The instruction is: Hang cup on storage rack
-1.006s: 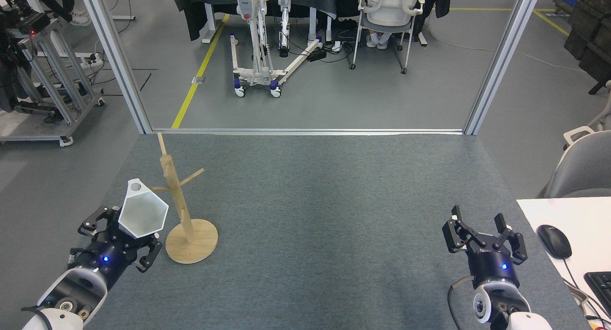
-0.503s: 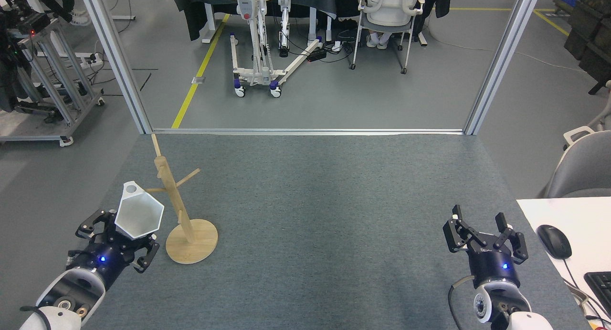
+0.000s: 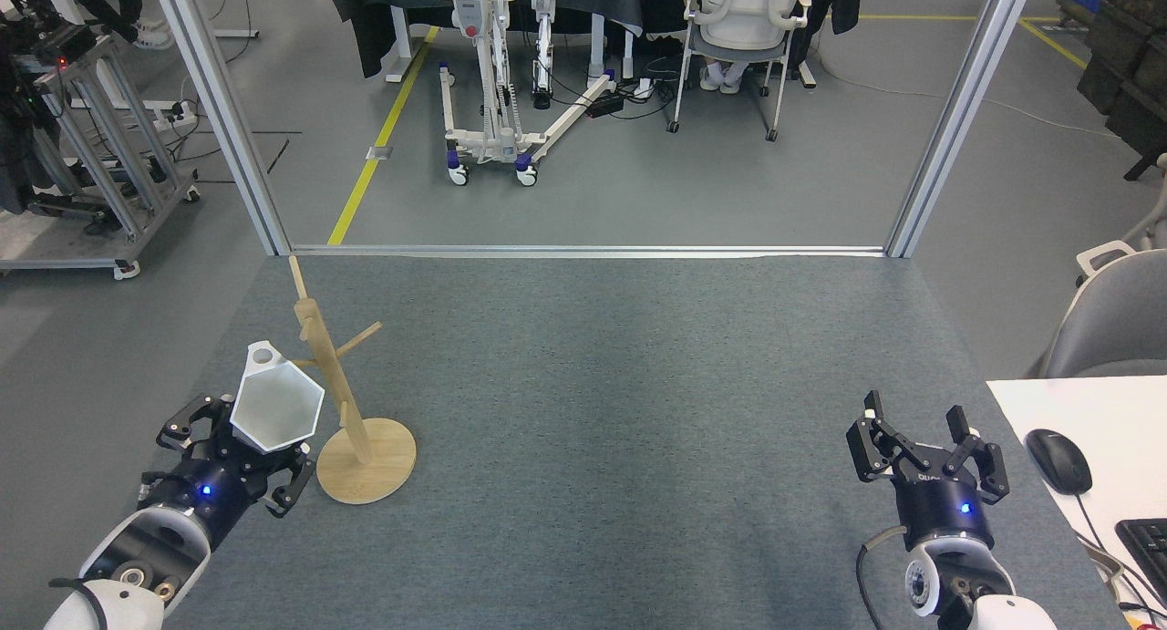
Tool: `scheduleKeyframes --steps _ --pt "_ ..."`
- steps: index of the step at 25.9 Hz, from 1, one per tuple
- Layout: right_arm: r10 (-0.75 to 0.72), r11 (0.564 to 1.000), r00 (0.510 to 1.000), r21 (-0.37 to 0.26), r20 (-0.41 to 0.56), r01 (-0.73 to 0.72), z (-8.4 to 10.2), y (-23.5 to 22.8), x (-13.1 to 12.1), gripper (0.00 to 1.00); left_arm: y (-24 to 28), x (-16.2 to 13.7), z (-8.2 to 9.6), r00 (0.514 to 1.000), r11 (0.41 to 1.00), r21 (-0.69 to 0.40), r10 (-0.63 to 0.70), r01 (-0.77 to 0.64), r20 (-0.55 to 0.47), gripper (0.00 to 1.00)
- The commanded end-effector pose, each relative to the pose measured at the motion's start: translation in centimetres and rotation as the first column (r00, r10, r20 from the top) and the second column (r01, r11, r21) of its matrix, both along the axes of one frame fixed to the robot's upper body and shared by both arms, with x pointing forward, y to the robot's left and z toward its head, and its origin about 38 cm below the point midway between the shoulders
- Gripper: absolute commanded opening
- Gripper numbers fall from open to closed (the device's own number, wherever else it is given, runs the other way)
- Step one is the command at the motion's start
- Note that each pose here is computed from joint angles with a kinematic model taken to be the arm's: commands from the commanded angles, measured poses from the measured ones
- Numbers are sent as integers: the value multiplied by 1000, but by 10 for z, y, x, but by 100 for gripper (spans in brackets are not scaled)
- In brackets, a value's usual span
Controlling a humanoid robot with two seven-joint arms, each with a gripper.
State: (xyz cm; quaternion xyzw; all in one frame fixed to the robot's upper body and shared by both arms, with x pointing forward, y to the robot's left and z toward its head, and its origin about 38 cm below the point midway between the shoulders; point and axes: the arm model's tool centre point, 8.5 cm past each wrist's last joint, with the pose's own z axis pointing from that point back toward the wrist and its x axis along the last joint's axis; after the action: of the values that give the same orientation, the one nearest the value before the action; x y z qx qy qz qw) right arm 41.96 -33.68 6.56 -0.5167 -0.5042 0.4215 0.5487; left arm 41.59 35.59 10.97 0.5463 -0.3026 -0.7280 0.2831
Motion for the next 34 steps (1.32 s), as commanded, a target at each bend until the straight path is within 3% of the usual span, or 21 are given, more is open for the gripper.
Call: scheduleKeyframes --steps 1,6,10,17,19,21,24,25,26,34 --pt "-1 1000 1000 0 0 1 0 0 0 99 -3 -1 -2 1000 1000 -1 -6 6 -5 11" --pt "-1 1000 1000 -2 0 1 0 0 0 99 -4 0 -1 1000 1000 -1 -6 6 -2 16" --pt "-2 1000 1000 0 0 2 0 0 0 99 -4 0 0 1000 1000 -3 -9 9 9 26" --pt "-2 1000 1000 0 0 2 0 0 0 99 -11 -2 3 994 997 -33 -67 70 84 68" --pt "-2 1000 1000 0 0 2 0 1 0 99 -11 -2 4 994 997 -36 -70 74 89 71" --pt "-2 1000 1000 2 -1 2 -1 1 0 99 -11 -2 3 994 997 -36 -69 72 88 82" --pt "-2 1000 1000 2 -1 2 -1 1 0 99 -10 -2 4 994 997 -36 -69 72 90 84" --pt "-2 1000 1000 2 -1 2 -1 1 0 99 -11 -2 3 994 996 -35 -73 77 86 88" --pt "-2 1000 1000 2 -1 2 -1 1 0 99 -10 -2 3 994 997 -33 -71 74 86 99" --pt "-2 1000 1000 0 -1 2 -1 0 0 99 -10 -2 2 994 996 -35 -76 79 77 99"
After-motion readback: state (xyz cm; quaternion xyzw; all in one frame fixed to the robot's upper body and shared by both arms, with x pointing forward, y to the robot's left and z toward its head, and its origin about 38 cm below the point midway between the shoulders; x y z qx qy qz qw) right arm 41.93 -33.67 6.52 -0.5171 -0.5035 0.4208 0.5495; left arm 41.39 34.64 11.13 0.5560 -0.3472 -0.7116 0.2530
